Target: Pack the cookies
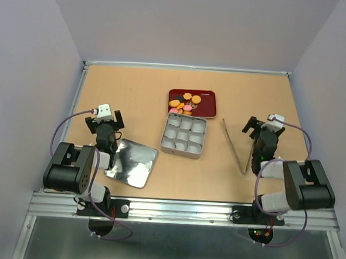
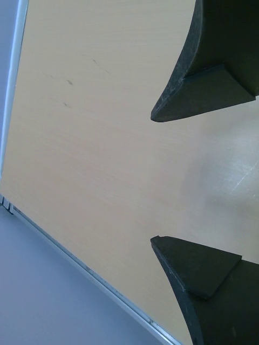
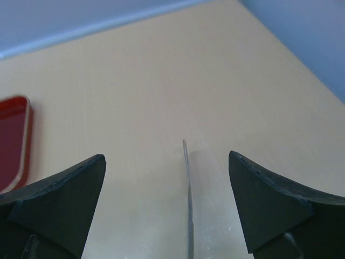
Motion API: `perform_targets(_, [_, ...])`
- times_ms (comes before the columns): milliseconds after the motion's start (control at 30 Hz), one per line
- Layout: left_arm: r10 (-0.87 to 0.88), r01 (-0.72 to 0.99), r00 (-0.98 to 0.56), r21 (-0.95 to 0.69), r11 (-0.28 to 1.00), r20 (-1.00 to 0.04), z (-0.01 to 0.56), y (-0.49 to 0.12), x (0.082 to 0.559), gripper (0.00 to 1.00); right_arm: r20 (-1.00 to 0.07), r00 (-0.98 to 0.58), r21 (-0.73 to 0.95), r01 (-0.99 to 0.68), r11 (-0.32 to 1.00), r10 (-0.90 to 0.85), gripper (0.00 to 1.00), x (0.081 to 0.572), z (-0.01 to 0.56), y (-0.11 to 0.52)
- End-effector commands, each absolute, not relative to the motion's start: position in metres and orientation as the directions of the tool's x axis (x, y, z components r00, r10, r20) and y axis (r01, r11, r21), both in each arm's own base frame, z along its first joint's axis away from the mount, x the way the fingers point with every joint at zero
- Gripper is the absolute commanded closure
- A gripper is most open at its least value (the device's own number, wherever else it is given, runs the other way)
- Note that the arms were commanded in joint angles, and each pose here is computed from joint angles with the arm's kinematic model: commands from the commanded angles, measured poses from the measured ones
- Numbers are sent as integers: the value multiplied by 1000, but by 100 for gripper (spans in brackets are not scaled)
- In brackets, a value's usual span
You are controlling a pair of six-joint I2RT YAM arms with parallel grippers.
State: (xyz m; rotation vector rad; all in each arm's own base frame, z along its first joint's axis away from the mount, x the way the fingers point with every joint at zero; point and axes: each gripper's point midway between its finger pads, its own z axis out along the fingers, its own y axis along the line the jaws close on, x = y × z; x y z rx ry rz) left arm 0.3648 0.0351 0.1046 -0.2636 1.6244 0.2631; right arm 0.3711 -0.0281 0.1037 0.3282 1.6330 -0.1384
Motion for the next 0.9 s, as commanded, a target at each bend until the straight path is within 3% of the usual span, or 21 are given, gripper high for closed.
perform_targets(0, [-40,-349,249,-128,928,-968,183,35,367,1,-971,142,232,396,888,191,0,376,197,-46])
perform_targets(67, [-37,-358,248,-127,925,-968,182,35,362,1,-939,223,330,358,873,263,0,382,248,-41])
perform_targets(133, [-34,-359,252,-126,925,-967,182,34,361,1,-933,155,359,320,877,325,0,376,260,-29])
perform_targets(233, [-30,-355,243,-118,927,-969,182,32,363,1,-908,12,417,109,902,418,0,369,274,17])
perform_targets(333, [-29,-357,241,-116,927,-970,182,32,364,1,-867,-130,480,47,876,482,0,360,264,42])
perform_targets(367, [-29,-355,233,-113,928,-972,180,31,364,1,-819,-245,513,94,853,519,0,352,242,48])
perform_targets(533, [5,-359,266,-94,929,-964,198,31,362,1,-748,-418,447,258,857,516,0,344,202,40])
perform_targets(600, [5,-368,127,-43,929,-992,208,20,386,6,-731,-478,407,268,873,487,0,339,192,40])
perform_targets(733, [-107,-280,305,-197,940,-946,297,14,390,1,-698,-538,353,317,880,473,0,329,179,35])
perform_targets(867, [-225,-178,251,-273,945,-942,313,-4,398,1,-645,-636,245,354,903,424,0,311,144,26])
